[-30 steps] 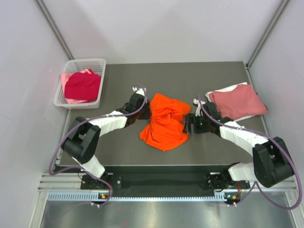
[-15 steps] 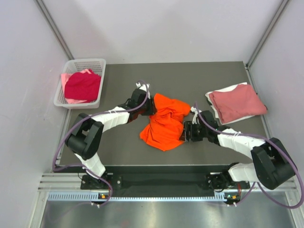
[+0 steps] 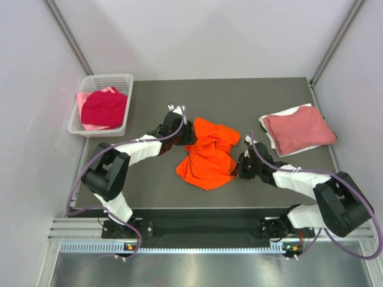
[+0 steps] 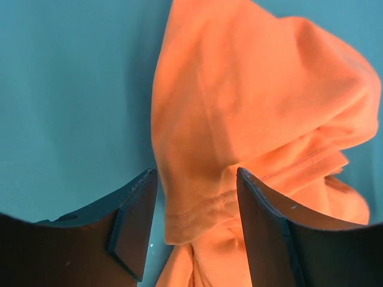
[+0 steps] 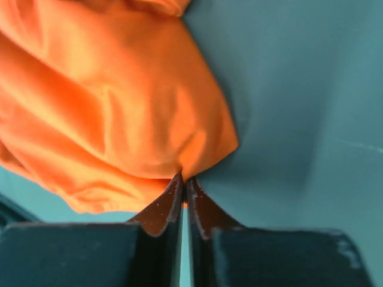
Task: Fold and stack the t-shirts
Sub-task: Flatten the tshirt out
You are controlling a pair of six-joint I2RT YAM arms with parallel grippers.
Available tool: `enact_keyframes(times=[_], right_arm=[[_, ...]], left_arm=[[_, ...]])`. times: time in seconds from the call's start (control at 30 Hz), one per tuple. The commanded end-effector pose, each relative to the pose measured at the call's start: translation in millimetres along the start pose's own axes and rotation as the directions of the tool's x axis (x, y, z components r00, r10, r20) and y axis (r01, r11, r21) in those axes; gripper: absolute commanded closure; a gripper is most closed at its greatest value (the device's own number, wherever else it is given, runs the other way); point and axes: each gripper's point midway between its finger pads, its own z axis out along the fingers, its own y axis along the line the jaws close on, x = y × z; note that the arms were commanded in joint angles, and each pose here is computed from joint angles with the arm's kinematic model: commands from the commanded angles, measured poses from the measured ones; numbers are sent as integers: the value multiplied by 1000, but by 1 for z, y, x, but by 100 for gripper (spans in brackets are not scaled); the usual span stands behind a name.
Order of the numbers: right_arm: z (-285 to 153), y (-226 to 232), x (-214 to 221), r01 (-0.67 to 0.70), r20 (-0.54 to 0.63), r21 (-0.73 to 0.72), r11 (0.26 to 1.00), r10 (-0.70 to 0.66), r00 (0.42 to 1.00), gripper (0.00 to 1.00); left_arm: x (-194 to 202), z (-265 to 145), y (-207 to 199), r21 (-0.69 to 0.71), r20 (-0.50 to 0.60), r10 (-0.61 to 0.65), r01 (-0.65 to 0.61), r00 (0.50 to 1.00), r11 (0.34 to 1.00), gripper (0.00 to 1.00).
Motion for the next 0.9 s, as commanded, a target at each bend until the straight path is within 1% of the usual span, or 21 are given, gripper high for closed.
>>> enact_keyframes(times=[0.0,0.03,0.1,0.2,0.23,0.27,0.33,0.37,0.4,0.43,0.5,0.53,0.6,0.63,0.67,0.7,0.73,0.77,0.8,0.83,0.87], right_arm=[[-5,1,-13,-17,53,52,998,15,999,100],[-10,-3,-17,-3,69,82,997,-3,998,100],[-30,-11,-36,-1,148,171,985,-24,989,100],[-53,-11,-55,9,219,210,978,-56,974,100],[-56,-9,-57,12,223,210,978,-60,973,100],[-57,-10,-56,14,214,213,977,-61,975,100],[-55,-4,-54,24,192,192,981,-61,979,100],[-51,-5,-51,26,177,194,981,-61,982,100],[-51,-7,-52,24,178,201,979,-61,982,100],[-50,-8,-52,24,179,206,978,-62,982,100],[-53,-12,-55,25,193,229,973,-70,979,100],[-54,-13,-58,25,201,239,971,-74,977,100],[-59,-21,-67,4,222,272,962,-66,973,100],[-62,-24,-73,-4,227,276,961,-61,972,100],[-63,-27,-80,-12,230,274,962,-54,972,100],[-70,-27,-102,-47,262,242,969,-19,965,100],[-75,-28,-115,-45,274,237,970,-22,961,100],[-78,-33,-125,-62,273,249,966,-9,962,100],[-99,-24,-165,-82,348,230,970,-3,937,100],[-109,-21,-183,-78,372,234,969,-15,928,100],[-115,-21,-191,-88,354,254,963,-7,935,100]], left_arm=[[-11,-8,-4,26,59,13,-14,998,1000,39],[-9,-7,-3,29,54,13,-14,998,999,39],[-4,-8,-5,45,39,12,-13,999,999,39],[0,-7,-11,85,26,13,-15,1000,996,39],[-1,-7,-14,98,25,18,-20,1000,995,39],[2,-6,-16,107,13,21,-22,1000,994,43],[3,-4,-19,127,3,25,-25,1000,992,60],[5,-2,-19,129,-4,25,-25,1000,991,72],[4,-2,-20,133,-6,26,-25,1000,991,87],[2,-2,-20,132,-4,25,-25,1000,991,100],[-7,-7,-17,122,12,1,-2,1000,993,100],[-11,-11,-19,141,11,-30,29,999,990,100],[-33,-23,-11,160,40,-94,86,995,983,100],[-46,-28,-9,162,45,-156,147,987,976,100],[-66,-37,5,171,69,-213,199,975,965,100],[-81,-44,11,183,86,-251,233,964,955,100],[-108,-54,9,216,124,-292,261,948,941,100],[-129,-64,23,212,156,-326,291,932,933,100],[-146,-72,22,225,176,-337,296,925,928,100],[-185,-91,13,252,229,-337,278,913,927,100],[-197,-99,20,228,231,-347,296,909,928,100]])
